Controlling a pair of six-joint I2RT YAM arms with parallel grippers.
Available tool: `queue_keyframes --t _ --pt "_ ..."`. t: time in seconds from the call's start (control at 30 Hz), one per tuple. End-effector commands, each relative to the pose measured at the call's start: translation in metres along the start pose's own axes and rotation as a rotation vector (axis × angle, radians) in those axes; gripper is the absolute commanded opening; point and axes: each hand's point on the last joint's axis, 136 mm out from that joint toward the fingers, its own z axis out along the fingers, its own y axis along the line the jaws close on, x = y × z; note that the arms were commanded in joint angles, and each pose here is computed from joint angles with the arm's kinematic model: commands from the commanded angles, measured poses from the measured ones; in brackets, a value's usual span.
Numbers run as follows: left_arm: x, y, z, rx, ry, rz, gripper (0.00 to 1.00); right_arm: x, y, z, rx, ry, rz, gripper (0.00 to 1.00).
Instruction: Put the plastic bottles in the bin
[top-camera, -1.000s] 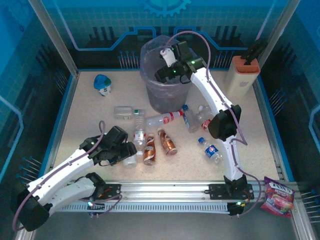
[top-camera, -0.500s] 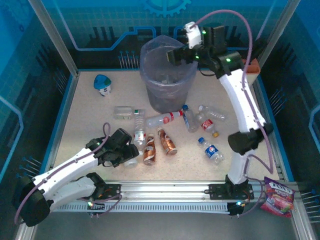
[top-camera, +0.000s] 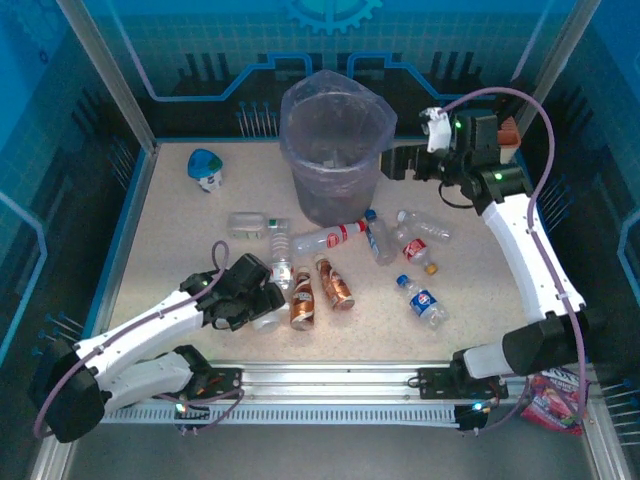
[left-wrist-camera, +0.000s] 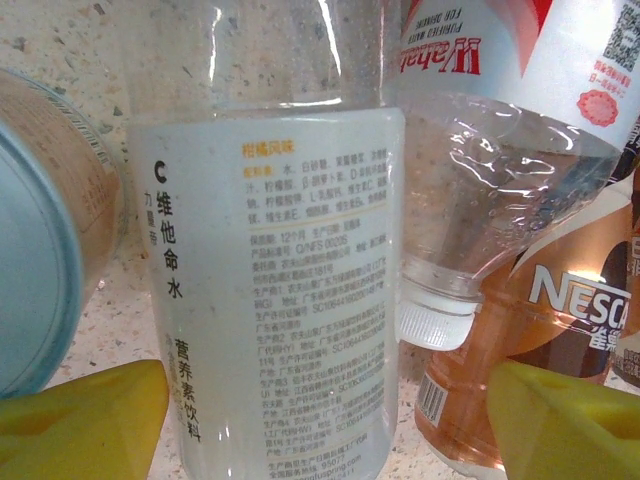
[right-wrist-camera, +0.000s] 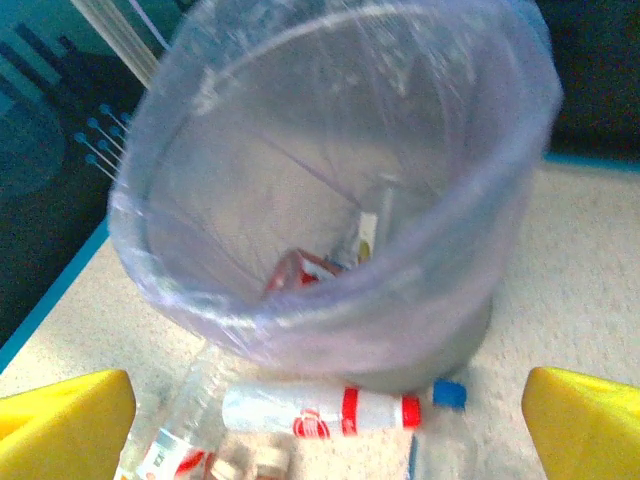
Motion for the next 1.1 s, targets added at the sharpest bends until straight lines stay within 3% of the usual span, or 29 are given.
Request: queue_keyframes --t 0.0,0.43,0.87,1.07 --pt "0.014 0.03 0.017 -0.12 0.058 0.017 0.84 -0.004 0.003 -0.021 -0.033 -0.065 0.036 1.0" --pt "0.011 0.038 -0.011 -0.29 0.058 0.061 0.85 0.006 -0.016 -0.025 -0.01 -0.062 0.093 0.99" --pt "0.008 0.02 0.025 -0.222 0.042 0.029 0.72 0.011 -0.034 -0.022 -0.003 -0.059 0.125 0.99" --pt "0.007 0.012 0.021 -0.221 0.039 0.042 0.65 0.013 -0.034 -0.02 -0.013 -0.058 0.139 0.99"
